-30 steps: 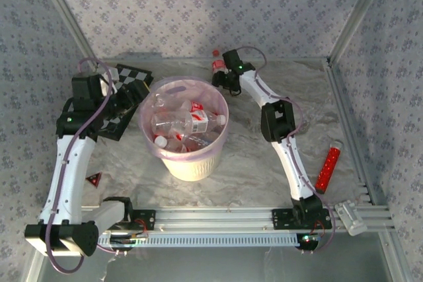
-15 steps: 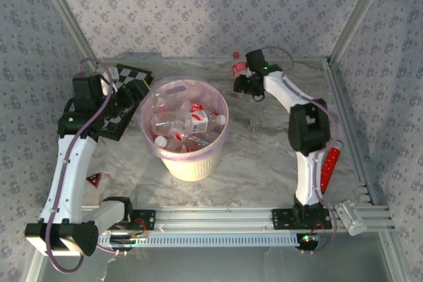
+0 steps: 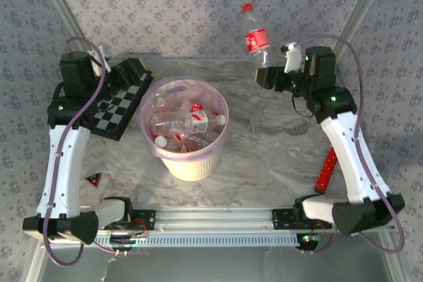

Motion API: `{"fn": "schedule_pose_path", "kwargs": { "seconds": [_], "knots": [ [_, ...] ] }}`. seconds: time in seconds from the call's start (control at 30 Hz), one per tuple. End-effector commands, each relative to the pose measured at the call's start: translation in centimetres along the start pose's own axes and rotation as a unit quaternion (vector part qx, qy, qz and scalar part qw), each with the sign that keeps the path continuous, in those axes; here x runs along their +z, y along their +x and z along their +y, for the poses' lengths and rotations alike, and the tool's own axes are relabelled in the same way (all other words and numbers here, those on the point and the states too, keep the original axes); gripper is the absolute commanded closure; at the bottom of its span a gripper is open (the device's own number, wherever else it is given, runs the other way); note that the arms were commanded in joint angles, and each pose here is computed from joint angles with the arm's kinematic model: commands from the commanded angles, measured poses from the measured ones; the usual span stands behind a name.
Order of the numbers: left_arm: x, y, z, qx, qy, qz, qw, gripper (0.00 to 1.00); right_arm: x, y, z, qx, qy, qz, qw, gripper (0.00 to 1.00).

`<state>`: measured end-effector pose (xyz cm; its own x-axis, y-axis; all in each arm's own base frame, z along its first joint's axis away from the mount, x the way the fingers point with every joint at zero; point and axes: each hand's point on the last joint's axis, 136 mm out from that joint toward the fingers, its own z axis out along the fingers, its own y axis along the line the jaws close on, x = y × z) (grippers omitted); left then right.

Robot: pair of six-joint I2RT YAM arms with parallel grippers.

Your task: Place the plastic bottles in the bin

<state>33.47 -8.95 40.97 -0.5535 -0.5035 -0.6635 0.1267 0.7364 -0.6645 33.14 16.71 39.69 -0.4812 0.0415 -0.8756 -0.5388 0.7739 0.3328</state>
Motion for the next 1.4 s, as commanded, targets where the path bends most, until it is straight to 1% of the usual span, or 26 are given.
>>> {"fn": "schedule_pose_path", "kwargs": {
  "seconds": [0.0, 0.13, 0.2, 0.27, 0.4, 0.5, 0.6, 0.7, 0.87, 1.0, 1.13, 1.2, 1.23, 1.3, 1.37],
  "knots": [
    [-0.3, -1.6, -2.0, 0.024, 0.026, -0.013, 0.999, 0.26, 0.0, 2.2, 6.8, -0.063, -0.129, 0.047, 0.989, 0.76],
    [-0.3, -2.3, -4.4, 0.039, 0.049, -0.016, 0.998, 0.27, 0.6, 3.9, 13.5, -0.128, -0.226, 0.072, 0.963, 0.76],
    [-0.5, -2.6, -5.7, 0.046, 0.063, -0.019, 0.997, 0.26, 1.3, 4.9, 15.6, -0.149, -0.247, 0.090, 0.953, 0.76],
    [-1.0, -3.1, -6.7, 0.051, 0.075, -0.028, 0.995, 0.26, 2.3, 5.9, 16.6, -0.162, -0.249, 0.108, 0.949, 0.76],
    [-1.3, -4.0, -7.6, 0.055, 0.089, -0.048, 0.993, 0.26, 4.9, 7.5, 16.1, -0.169, -0.212, 0.141, 0.952, 0.76],
    [-0.9, -4.1, -7.4, 0.053, 0.087, -0.048, 0.994, 0.26, 6.1, 8.7, 15.5, -0.167, -0.196, 0.161, 0.953, 0.76],
    [-0.1, -3.8, -7.0, 0.053, 0.082, -0.040, 0.994, 0.26, 6.8, 9.8, 15.0, -0.168, -0.183, 0.182, 0.951, 0.76],
    [0.3, -3.6, -6.5, 0.054, 0.076, -0.037, 0.995, 0.26, 7.4, 10.6, 13.8, -0.174, -0.151, 0.198, 0.953, 0.76],
    [0.5, -4.0, -5.4, 0.050, 0.048, -0.049, 0.996, 0.27, 8.5, 11.4, 11.8, -0.185, -0.097, 0.220, 0.953, 0.77],
    [0.6, -4.1, -5.8, 0.043, 0.059, -0.051, 0.996, 0.28, 9.2, 12.4, 11.2, -0.200, -0.070, 0.247, 0.946, 0.76],
    [1.9, -3.2, -5.4, 0.044, 0.057, -0.033, 0.997, 0.27, 10.0, 14.5, 11.5, -0.205, -0.069, 0.289, 0.932, 0.77],
    [2.8, -2.4, -4.7, 0.043, 0.048, -0.020, 0.998, 0.27, 10.2, 15.8, 12.2, -0.199, -0.088, 0.313, 0.925, 0.77],
    [3.1, -2.1, -4.5, 0.043, 0.046, -0.015, 0.998, 0.27, 10.1, 16.4, 12.8, -0.194, -0.104, 0.321, 0.921, 0.79],
    [3.6, -1.3, -4.1, 0.041, 0.042, -0.004, 0.998, 0.27, 9.8, 17.5, 14.0, -0.189, -0.134, 0.338, 0.912, 0.79],
    [3.8, -0.6, -3.9, 0.042, 0.042, 0.003, 0.998, 0.27, 9.3, 18.4, 14.2, -0.194, -0.139, 0.353, 0.905, 0.79]
  ]
}}
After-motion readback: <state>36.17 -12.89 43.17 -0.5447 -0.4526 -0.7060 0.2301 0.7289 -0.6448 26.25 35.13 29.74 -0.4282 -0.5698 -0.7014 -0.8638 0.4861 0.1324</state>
